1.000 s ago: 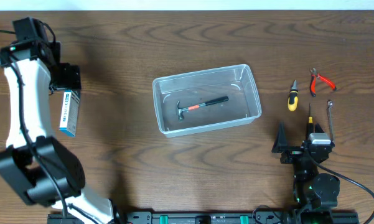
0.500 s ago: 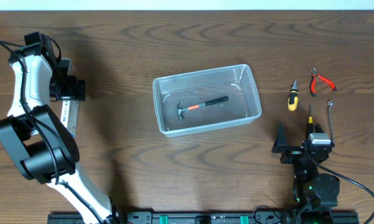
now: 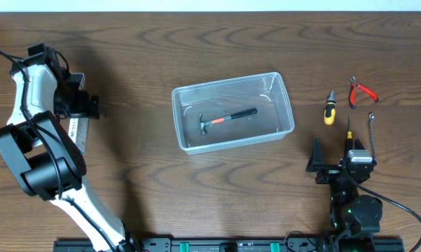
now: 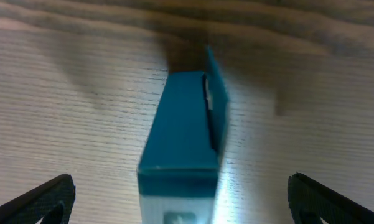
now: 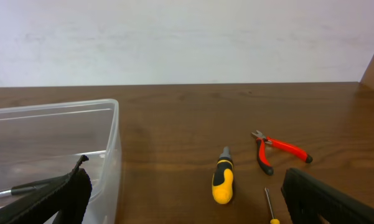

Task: Pack container
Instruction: 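Move the left gripper to the white-and-teal box and grasp it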

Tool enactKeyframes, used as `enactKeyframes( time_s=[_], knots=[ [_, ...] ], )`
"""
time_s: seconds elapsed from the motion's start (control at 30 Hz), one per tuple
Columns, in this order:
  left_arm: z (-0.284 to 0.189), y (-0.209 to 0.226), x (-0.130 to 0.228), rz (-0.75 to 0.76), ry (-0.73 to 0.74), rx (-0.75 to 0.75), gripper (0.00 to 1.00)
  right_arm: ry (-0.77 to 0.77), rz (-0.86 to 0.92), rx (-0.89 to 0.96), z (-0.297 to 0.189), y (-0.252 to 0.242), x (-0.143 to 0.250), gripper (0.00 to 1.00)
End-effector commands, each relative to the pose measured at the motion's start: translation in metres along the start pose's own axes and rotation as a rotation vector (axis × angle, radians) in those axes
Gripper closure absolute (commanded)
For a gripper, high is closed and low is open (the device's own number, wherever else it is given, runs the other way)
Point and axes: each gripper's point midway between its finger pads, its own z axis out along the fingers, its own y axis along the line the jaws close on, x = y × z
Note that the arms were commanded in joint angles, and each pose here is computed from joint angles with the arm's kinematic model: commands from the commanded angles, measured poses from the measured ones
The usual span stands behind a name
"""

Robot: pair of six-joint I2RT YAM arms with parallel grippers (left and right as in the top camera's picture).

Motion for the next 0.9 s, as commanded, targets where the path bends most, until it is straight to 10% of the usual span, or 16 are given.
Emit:
enactKeyframes(
  time_s=[0.0,0.33,0.5,0.87],
  knots=[
    [0.015,0.000,0.007,0.002,0.037,0.037,0.02,-0.002,0.003,0.019,0.000,-0.004,0.000,0.01],
    [0.032,-0.003,0.007,-0.004,0.057,0.070,0.00,-0.002,0.003,0.018,0.000,-0.004,0.000,0.01],
    [0.032,-0.004,0.006,-0.004,0.053,0.072,0.41,-0.002,0.003,0.018,0.000,-0.004,0.000,0.01],
    [0.032,-0.004,0.006,-0.009,0.054,0.072,0.73,-0.002,0.003,0.018,0.000,-0.004,0.000,0.01]
  ],
)
